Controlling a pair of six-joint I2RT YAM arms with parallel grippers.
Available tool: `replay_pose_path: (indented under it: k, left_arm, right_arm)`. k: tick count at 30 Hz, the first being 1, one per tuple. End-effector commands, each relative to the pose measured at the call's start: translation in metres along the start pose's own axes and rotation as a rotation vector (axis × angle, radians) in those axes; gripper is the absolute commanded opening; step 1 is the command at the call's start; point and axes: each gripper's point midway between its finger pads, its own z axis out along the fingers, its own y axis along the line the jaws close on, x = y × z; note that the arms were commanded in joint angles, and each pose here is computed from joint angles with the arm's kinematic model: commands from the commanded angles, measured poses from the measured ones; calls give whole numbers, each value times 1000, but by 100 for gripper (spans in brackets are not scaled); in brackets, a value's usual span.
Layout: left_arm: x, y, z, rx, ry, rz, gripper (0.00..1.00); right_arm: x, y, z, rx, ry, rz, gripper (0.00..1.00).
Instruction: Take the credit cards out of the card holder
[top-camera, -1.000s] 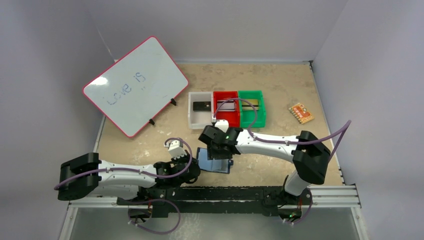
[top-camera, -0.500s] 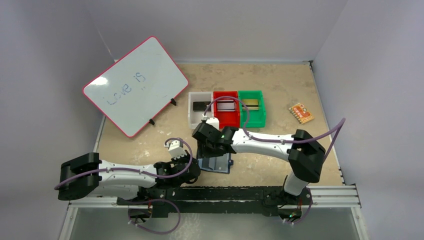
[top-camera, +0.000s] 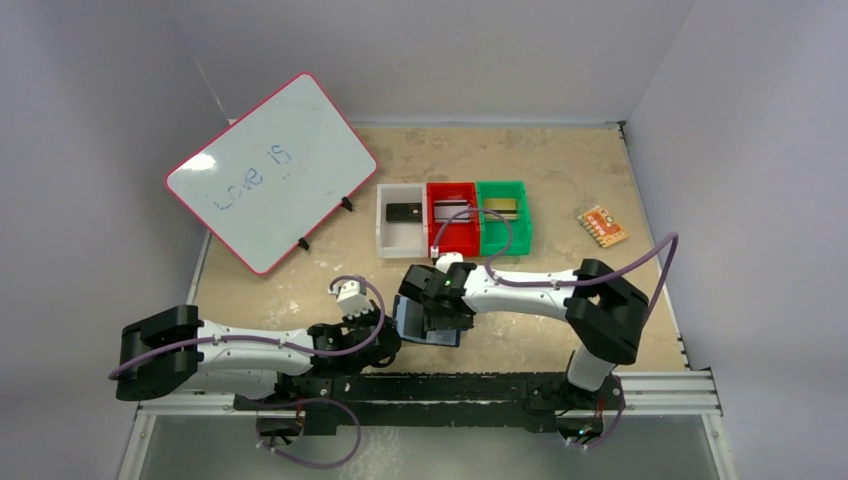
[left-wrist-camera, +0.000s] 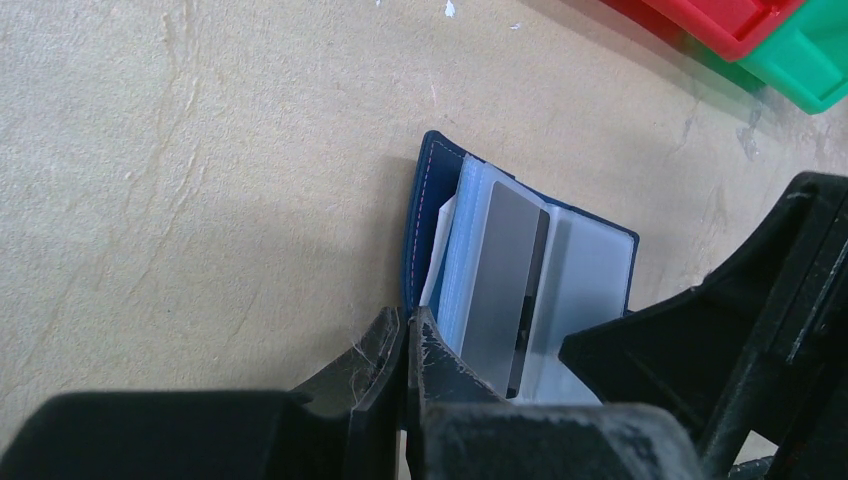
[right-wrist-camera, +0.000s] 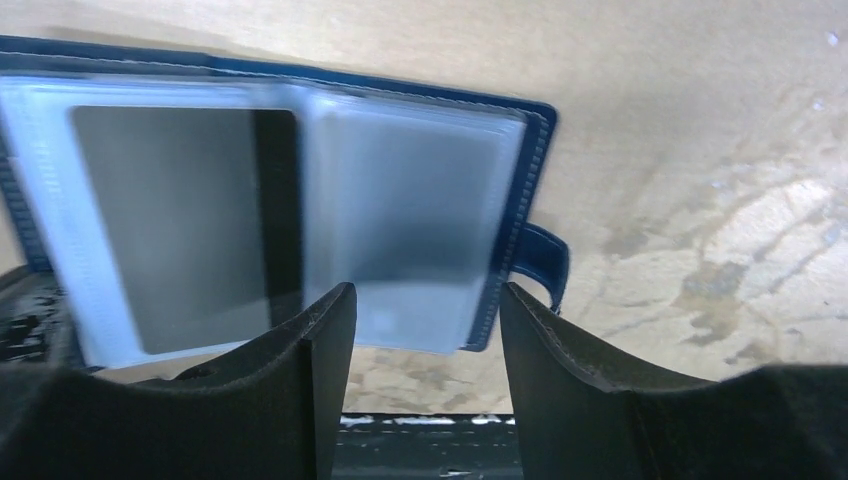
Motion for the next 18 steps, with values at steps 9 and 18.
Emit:
replay_pose_path:
  k: [9, 18]
  left_arm:
    - [-17, -13, -9, 0, -40, 28, 28]
    - [-48, -24, -24, 11, -114, 51, 45]
  right_arm:
    - [-43, 1, -58, -203, -207, 155, 57]
    - [-62, 29, -84, -568, -390, 190, 58]
